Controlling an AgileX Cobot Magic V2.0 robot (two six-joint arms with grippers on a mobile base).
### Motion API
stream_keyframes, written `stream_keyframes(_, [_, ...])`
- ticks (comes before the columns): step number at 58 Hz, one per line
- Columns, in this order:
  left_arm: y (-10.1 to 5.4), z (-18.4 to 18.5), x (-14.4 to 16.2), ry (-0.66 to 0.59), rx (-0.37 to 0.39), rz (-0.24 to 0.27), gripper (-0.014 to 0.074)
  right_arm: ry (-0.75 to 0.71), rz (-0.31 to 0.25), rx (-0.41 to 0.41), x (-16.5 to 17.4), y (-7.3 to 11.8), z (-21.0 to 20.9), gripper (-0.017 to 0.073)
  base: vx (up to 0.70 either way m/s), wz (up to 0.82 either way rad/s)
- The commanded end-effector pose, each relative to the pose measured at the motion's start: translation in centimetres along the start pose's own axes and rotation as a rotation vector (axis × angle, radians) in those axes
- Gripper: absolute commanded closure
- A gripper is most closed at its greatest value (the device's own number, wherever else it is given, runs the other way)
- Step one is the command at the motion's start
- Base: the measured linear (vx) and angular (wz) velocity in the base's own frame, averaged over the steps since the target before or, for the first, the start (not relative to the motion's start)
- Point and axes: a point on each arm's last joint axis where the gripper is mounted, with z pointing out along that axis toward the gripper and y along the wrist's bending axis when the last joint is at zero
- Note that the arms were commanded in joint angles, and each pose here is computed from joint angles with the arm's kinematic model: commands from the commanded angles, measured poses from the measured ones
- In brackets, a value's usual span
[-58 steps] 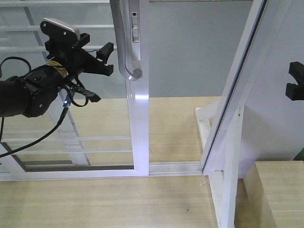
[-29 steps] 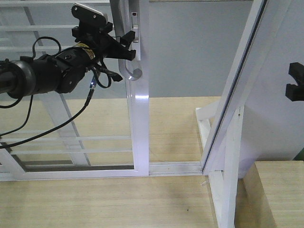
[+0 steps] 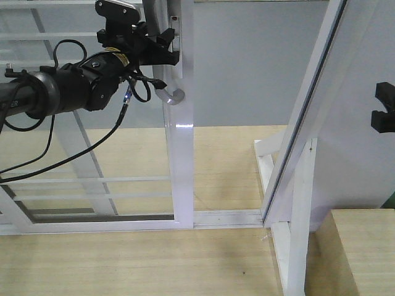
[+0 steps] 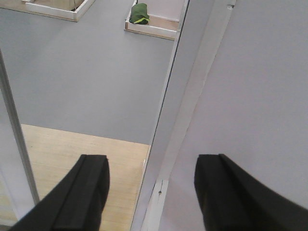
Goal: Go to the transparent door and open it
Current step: 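Reach the left gripper to the sliding panel's frame beside the handle and grip it, then push the gripped panel with the left gripper, sliding it farther open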
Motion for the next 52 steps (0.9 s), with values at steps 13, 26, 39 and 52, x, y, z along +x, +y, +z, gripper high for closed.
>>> stream_keyframes(13, [1.0, -0.9, -4.9, -0.196, -0.077, -0.15, 0.0503, -0.101, -0.008, 0.046, -1.6, -0.6, -0.5, 0.0104, 0.0, 0.0])
stream_keyframes(26, [3.1, -1.2, -5.0, -0.205, -0.129, -0.169, 0.0582, -0.099, -0.008, 0.045, -1.6, -0.6, -0.5, 0.0104, 0.0, 0.0])
stream_keyframes(39, [4.8, -1.8, -5.8, -0.223, -0.167, -0.161, 0.0584, -0.1, -0.008, 0.046, -1.6, -0.6, -0.5, 0.0104, 0.0, 0.0])
stream_keyframes(52, [6.4, -2.4, -6.3, -0.23, -0.2, -0.159, 0.0582, -0.1, -0.008, 0.046, -1.6, -0.6, -0.5, 0.0104, 0.0, 0.0])
